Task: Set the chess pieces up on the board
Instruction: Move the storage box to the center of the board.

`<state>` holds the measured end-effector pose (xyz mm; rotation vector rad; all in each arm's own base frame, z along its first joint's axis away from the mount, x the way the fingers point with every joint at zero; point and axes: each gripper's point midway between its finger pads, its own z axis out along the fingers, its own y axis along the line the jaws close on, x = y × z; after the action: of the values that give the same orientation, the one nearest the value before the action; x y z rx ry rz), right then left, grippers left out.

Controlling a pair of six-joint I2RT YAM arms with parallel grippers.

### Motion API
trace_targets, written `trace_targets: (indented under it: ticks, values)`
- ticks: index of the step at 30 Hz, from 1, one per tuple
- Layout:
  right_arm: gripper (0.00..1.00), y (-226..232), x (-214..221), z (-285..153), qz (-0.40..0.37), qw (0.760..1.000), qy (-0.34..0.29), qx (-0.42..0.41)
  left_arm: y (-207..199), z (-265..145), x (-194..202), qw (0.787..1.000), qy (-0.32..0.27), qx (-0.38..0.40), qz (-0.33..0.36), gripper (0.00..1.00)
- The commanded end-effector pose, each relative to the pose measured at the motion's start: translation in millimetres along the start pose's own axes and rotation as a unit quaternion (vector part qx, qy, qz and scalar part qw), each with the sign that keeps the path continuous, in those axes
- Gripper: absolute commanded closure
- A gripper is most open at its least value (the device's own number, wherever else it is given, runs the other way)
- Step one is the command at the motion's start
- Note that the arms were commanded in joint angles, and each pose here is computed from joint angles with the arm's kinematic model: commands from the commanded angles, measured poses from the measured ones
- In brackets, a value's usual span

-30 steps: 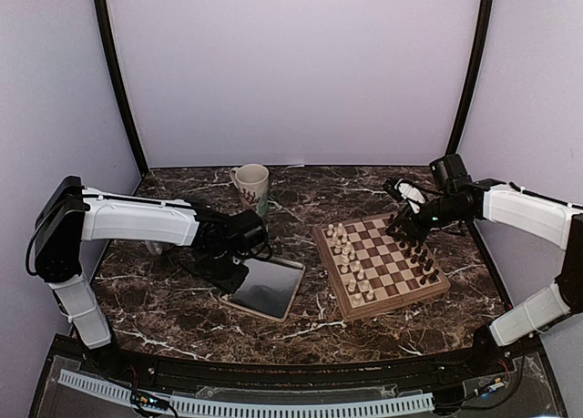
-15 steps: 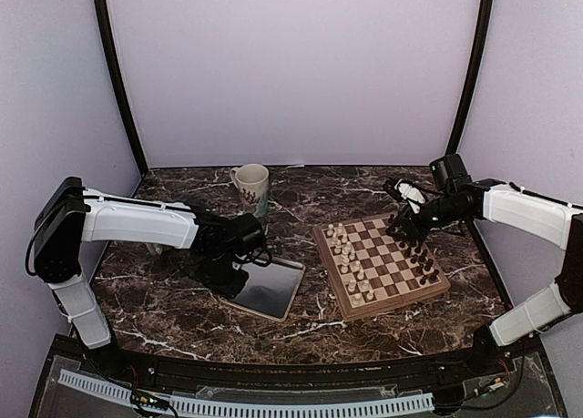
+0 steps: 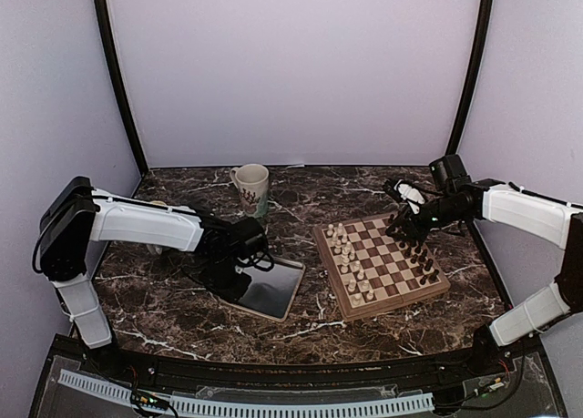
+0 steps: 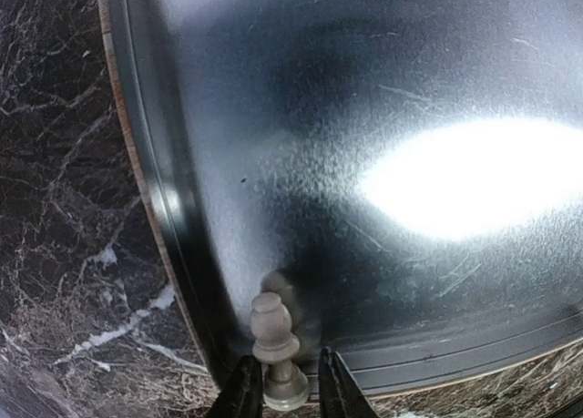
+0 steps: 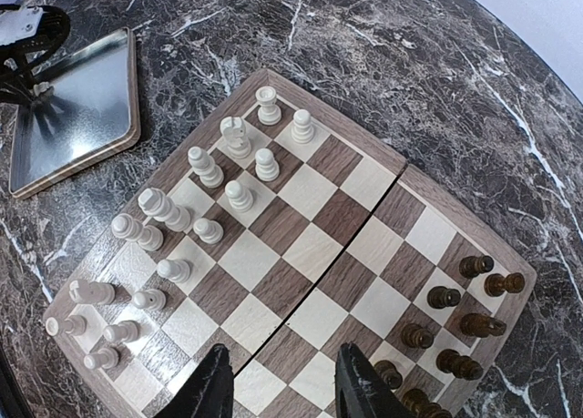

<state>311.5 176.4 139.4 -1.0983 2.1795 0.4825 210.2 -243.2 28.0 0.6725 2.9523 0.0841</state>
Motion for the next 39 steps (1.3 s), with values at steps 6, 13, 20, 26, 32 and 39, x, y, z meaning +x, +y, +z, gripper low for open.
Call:
trace_targets:
  ticks: [6,13,20,26,32,39]
  values:
    - [0.61,-3.8,-6.3,-1.4,-0.006,1.000,-0.009,0.002,-8.8,8.3,-4.6,1.000,0.006,0.013,0.005,0.75]
    - [0.61,-3.9,-4.8,-0.2,-0.007,1.000,-0.006,0.001,-6.3,9.0,0.3,1.000,0.020,0.004,0.005,0.69]
    - [0.61,-3.8,-4.6,0.0,-0.007,1.000,-0.006,0.001,-6.9,7.3,1.6,1.000,0.026,0.005,0.008,0.78]
    - [0.61,-2.8,-5.0,-0.6,-0.007,1.000,-0.006,0.000,-36.0,14.2,-14.2,0.996,0.008,0.070,0.048,0.84]
    - [0.61,-3.6,-3.9,-0.2,-0.005,1.000,-0.004,0.001,-68.6,6.0,-45.5,0.986,-0.042,0.128,0.098,0.87]
    - [0.61,-4.3,-3.7,-0.2,-0.006,1.000,-0.004,0.004,-79.4,11.0,-48.6,0.983,-0.044,0.109,0.144,0.86]
